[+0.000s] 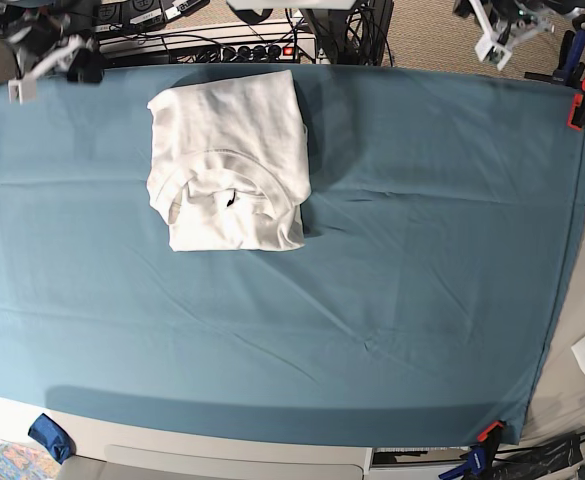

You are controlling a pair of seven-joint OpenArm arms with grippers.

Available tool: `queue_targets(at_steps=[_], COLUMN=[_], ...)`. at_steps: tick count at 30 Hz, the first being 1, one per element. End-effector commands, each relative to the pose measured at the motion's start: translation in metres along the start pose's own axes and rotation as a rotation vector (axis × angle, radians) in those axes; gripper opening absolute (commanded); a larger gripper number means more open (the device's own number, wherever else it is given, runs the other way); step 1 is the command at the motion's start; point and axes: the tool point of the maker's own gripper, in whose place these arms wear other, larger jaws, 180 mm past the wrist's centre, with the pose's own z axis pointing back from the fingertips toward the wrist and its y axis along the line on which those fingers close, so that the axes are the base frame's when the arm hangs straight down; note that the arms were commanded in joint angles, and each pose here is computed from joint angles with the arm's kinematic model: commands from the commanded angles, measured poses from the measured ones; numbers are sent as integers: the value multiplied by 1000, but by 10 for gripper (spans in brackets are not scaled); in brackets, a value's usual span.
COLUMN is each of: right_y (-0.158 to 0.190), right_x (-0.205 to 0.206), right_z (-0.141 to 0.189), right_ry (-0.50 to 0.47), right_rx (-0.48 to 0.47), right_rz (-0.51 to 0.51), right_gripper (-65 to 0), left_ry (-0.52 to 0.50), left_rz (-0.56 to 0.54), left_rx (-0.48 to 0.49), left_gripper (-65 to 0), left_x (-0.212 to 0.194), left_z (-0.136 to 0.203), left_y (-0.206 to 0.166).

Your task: Fold the T-shirt properly

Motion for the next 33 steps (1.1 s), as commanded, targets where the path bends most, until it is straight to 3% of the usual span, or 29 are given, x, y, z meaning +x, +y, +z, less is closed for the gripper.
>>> queue_targets(at_steps=[1, 11, 18, 22, 26, 28, 30, 33], right_y=[-1, -44, -68, -71, -61, -51, -52, -58], right_x=[4, -53, -113, -138, -159, -170, -184, -199], right_z=[7, -1, -54, -96, -136, -152, -164, -172], right_ry=[-14, 31, 95, 95, 144, 203, 283, 395], right_rx=[-2, -92, -118, -136, -139, -126, -177, -261], right_rz=[14, -153, -364, -432, -389, -324, -246, -119], right_gripper=[-438, -438, -438, -438, -438, -438, -438, -438], left_ry=[6, 107, 222, 154, 52, -4, -43, -3], left_rz=[15, 274, 344, 377, 325, 271, 226, 218], left_rx=[-27, -143, -208, -223, -185, -155, -122, -35], left_gripper=[-451, -451, -451, -451, -451, -451, -451, -451], left_x=[-7, -78, -93, -69, -44, -33, -25, -30], left_z=[0, -83, -147, -178, -202, -212, -221, -237], left_y=[-4, -1, -8, -14, -15, -12, -10, 0])
